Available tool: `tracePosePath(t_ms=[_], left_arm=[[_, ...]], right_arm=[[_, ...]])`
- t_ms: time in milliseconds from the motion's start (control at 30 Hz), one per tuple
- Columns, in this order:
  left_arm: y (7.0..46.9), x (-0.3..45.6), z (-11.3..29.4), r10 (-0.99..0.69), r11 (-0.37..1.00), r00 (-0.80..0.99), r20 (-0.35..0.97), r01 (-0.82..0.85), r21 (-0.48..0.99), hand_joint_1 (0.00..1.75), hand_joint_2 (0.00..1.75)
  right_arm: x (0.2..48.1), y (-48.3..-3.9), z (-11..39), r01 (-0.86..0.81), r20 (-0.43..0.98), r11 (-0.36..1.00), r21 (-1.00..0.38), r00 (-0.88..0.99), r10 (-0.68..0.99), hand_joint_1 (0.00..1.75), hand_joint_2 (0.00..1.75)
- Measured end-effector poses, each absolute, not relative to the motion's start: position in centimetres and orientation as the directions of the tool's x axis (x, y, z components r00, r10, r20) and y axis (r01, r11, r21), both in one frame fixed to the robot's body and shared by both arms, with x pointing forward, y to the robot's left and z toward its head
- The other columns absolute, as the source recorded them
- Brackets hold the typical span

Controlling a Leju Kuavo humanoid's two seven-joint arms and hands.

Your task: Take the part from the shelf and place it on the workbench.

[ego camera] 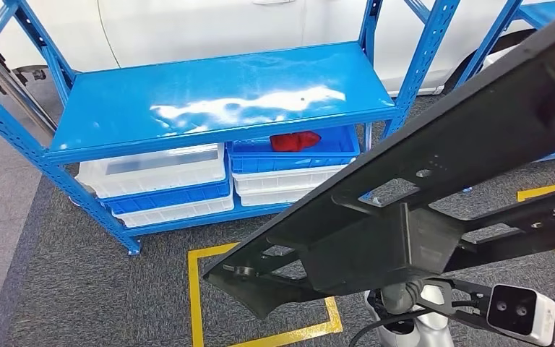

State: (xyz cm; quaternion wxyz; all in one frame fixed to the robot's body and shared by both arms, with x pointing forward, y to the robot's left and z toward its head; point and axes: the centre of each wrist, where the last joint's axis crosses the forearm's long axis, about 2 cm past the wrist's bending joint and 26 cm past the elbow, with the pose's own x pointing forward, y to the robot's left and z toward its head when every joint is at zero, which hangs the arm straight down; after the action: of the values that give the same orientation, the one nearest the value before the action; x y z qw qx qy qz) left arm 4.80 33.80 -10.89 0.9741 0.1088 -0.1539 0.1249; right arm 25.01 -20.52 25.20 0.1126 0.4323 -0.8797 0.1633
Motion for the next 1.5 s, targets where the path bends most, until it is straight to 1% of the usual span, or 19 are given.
tracePosePath(t_ms=[100, 267, 500, 667, 1067, 1200, 1333, 1500], left_arm=[[34.2, 4.7, -10.9, 0.211, 0.943, 0.921, 0.327, -0.280, 0.182, 0.00, 1.75], [34.1, 4.7, -10.9, 0.209, 0.939, 0.920, 0.332, -0.284, 0.195, 0.00, 1.75], [33.0, 4.8, -10.9, 0.178, 0.941, 0.913, 0.366, -0.266, 0.207, 0.00, 1.75], [32.3, 4.8, -11.0, 0.166, 0.949, 0.919, 0.356, -0.247, 0.195, 0.00, 1.75], [31.4, 4.5, -11.1, 0.154, 0.964, 0.944, 0.291, -0.208, 0.167, 0.00, 1.75], [31.3, 4.7, -11.1, 0.147, 0.966, 0.939, 0.312, -0.204, 0.161, 0.00, 1.75], [31.4, 4.8, -11.0, 0.148, 0.965, 0.931, 0.332, -0.210, 0.159, 0.00, 1.75], [32.9, 4.7, -11.0, 0.120, 0.962, 0.935, 0.334, -0.193, 0.193, 0.00, 1.75]], right_arm=[[24.5, -21.2, 25.4, -0.782, 0.327, 0.589, -0.202, -0.621, -0.712, 1.75, 1.75], [24.2, -22.4, 25.5, -0.787, 0.317, 0.576, -0.221, -0.617, -0.721, 1.75, 1.75], [24.4, -24.0, 24.9, -0.789, 0.306, 0.581, -0.199, -0.613, -0.728, 1.75, 1.75], [24.5, -24.9, 24.8, -0.778, 0.301, 0.598, -0.195, -0.627, -0.718, 1.75, 1.75], [24.3, -25.2, 24.3, -0.729, 0.327, 0.665, -0.165, -0.676, -0.660, 1.75, 1.75], [24.3, -25.2, 24.3, -0.737, 0.317, 0.657, -0.157, -0.668, -0.674, 1.75, 1.75], [24.4, -25.5, 24.4, -0.754, 0.309, 0.632, -0.179, -0.652, -0.692, 1.75, 1.75], [24.3, -25.5, 24.6, -0.740, 0.288, 0.650, -0.172, -0.669, -0.686, 1.75, 1.75]])
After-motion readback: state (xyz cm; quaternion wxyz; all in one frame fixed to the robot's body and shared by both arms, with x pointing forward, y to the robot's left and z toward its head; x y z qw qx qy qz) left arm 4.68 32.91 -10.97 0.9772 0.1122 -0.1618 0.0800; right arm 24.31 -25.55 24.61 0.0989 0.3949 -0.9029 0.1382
